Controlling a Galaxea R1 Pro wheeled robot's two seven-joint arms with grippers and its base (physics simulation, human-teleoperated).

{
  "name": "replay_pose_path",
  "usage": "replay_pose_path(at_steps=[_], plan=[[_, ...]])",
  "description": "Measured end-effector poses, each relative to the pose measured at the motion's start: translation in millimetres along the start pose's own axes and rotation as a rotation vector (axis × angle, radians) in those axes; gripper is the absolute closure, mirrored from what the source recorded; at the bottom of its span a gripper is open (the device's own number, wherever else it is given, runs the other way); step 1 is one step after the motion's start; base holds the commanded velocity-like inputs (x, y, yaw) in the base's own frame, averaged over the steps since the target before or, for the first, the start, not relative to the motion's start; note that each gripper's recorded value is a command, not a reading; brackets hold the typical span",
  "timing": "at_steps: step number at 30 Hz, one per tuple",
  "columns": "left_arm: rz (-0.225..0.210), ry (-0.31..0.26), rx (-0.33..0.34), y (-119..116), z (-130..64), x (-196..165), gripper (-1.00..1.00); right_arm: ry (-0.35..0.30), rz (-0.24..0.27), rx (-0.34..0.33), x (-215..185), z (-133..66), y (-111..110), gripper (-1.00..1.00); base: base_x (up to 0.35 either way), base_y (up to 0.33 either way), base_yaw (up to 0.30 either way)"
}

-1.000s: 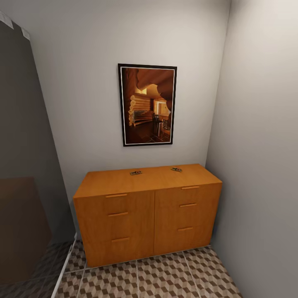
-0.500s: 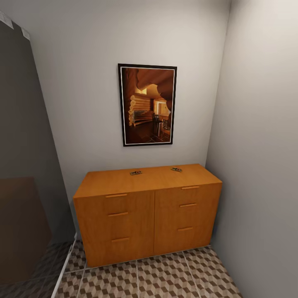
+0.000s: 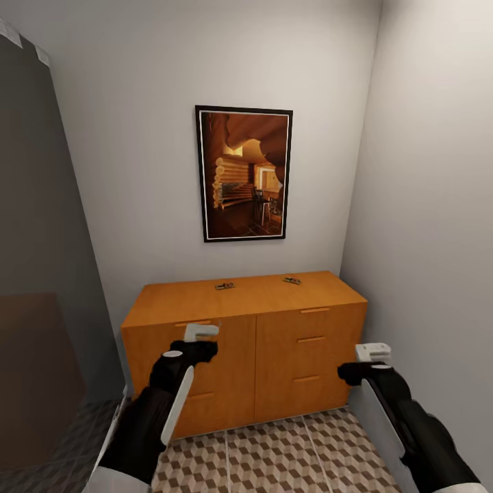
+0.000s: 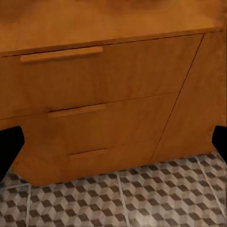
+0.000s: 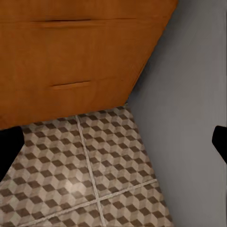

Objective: Take the four mousetraps from the cabinet in the bathroom and place them on the bathroom floor. Make sure all four end up on the same floor surface, and ensure that at least two of them are either under or directly next to the same bathroom sink.

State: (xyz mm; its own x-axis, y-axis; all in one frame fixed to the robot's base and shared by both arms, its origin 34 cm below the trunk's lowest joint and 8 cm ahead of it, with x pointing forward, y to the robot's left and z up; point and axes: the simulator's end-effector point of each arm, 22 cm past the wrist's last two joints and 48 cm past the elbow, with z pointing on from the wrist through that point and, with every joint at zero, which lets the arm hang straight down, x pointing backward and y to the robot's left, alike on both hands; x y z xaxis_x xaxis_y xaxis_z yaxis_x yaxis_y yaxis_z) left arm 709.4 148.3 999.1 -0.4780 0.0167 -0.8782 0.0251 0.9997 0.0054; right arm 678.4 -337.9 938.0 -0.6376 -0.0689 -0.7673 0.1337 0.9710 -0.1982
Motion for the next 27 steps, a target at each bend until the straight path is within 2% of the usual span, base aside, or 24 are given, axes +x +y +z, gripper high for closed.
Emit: replay_pose_path(at_steps=[3,7,12,18,21,23,27], plan=[[0.05,-0.106,0.031,-21.4,-17.6,-79.7,-1.0,-0.053,0.015,0.004,-56.2,-9.4,-6.1,-1.0,0.0,0.0,0.0],[0.08,-0.202,0.04,-29.4,-39.6,-147.6,-1.0,-0.084,0.024,0.006,-100.9,-20.7,-11.5,-1.0,0.0,0.0,0.0],[0.099,-0.304,0.048,-34.6,-69.6,-221.6,-1.0,-0.117,0.031,0.012,-150.0,-37.4,-19.0,-1.0,0.0,0.0,0.0],[0.102,-0.384,0.064,-39.4,-96.0,-277.5,-1.0,-0.181,0.053,-0.009,-203.5,-59.0,-10.6,-1.0,0.0,0.0,0.0],[0.109,-0.407,0.069,-41.1,-108.4,-303.3,-1.0,-0.211,0.066,-0.022,-231.0,-69.3,-3.2,-1.0,0.0,0.0,0.0],[0.121,-0.386,0.07,-41.9,-112.1,-319.1,-1.0,-0.227,0.077,-0.036,-255.4,-76.1,5.4,-1.0,0.0,0.0,0.0],[0.117,-0.341,0.088,-44.4,-105.8,-325.3,-1.0,-0.217,0.082,-0.065,-279.1,-79.3,26.5,-1.0,0.0,0.0,0.0]])
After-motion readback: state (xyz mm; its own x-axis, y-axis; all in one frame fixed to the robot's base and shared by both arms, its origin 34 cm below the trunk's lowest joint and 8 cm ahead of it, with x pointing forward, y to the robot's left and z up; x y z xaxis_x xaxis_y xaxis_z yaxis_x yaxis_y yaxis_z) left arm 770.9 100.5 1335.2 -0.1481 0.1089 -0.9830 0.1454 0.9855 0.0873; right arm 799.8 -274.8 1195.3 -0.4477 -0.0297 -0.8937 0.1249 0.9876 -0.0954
